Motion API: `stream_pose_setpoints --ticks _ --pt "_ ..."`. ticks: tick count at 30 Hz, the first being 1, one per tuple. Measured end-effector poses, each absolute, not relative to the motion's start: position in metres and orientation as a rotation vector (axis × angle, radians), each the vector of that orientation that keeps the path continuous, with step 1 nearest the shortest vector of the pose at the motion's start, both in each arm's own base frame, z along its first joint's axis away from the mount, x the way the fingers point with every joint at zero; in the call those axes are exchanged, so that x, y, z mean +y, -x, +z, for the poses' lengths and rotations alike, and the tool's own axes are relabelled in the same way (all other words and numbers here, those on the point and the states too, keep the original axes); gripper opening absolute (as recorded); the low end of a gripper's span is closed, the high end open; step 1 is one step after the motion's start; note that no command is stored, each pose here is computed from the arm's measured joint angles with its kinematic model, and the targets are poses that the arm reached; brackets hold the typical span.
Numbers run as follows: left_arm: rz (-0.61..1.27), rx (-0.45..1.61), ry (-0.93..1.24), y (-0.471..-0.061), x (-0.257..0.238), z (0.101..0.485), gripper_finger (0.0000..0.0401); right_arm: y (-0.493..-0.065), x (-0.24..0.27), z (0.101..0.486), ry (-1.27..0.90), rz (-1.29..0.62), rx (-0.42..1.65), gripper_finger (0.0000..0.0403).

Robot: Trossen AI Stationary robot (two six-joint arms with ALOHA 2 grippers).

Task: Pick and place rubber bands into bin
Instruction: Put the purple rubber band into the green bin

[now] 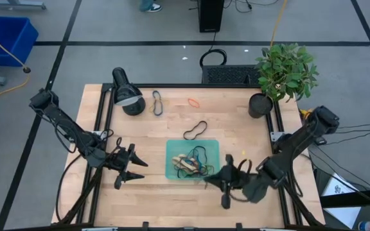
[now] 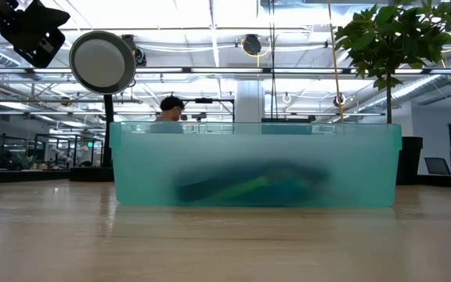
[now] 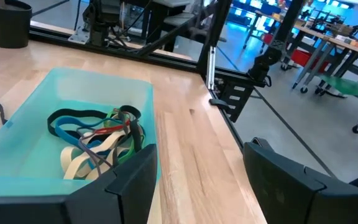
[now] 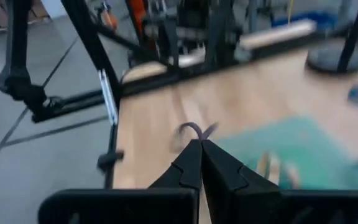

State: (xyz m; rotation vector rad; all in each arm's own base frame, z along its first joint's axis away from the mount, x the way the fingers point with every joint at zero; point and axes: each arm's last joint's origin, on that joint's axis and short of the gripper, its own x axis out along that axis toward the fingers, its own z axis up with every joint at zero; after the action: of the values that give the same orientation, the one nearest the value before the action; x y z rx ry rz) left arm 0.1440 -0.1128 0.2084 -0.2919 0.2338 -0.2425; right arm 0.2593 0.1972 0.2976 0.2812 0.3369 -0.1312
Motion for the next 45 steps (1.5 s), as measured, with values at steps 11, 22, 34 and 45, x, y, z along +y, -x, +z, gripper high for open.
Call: stream_pose_setpoints --ticks 11,22,34,45 --pt "-0.243 0.234 0.294 -0.144 -0.113 0.208 0.0246 -0.301 0.133 0.312 -0.083 -0.189 0.271 0.0000" --pt "-0.243 0.234 0.294 -0.144 -0.113 0.208 0.0246 -0.333 0.092 0.251 -0.140 -0.165 0.573 0.0000" --pt "-0.243 0.234 0.296 -0.144 -0.113 0.208 0.0246 -0.315 0.086 0.164 -0.233 -0.269 0.818 0.0000" --pt "-0.243 0.234 0.296 -0.144 -0.113 0.208 0.0246 -0.300 0.083 0.139 -0.373 -0.219 0.780 0.0022"
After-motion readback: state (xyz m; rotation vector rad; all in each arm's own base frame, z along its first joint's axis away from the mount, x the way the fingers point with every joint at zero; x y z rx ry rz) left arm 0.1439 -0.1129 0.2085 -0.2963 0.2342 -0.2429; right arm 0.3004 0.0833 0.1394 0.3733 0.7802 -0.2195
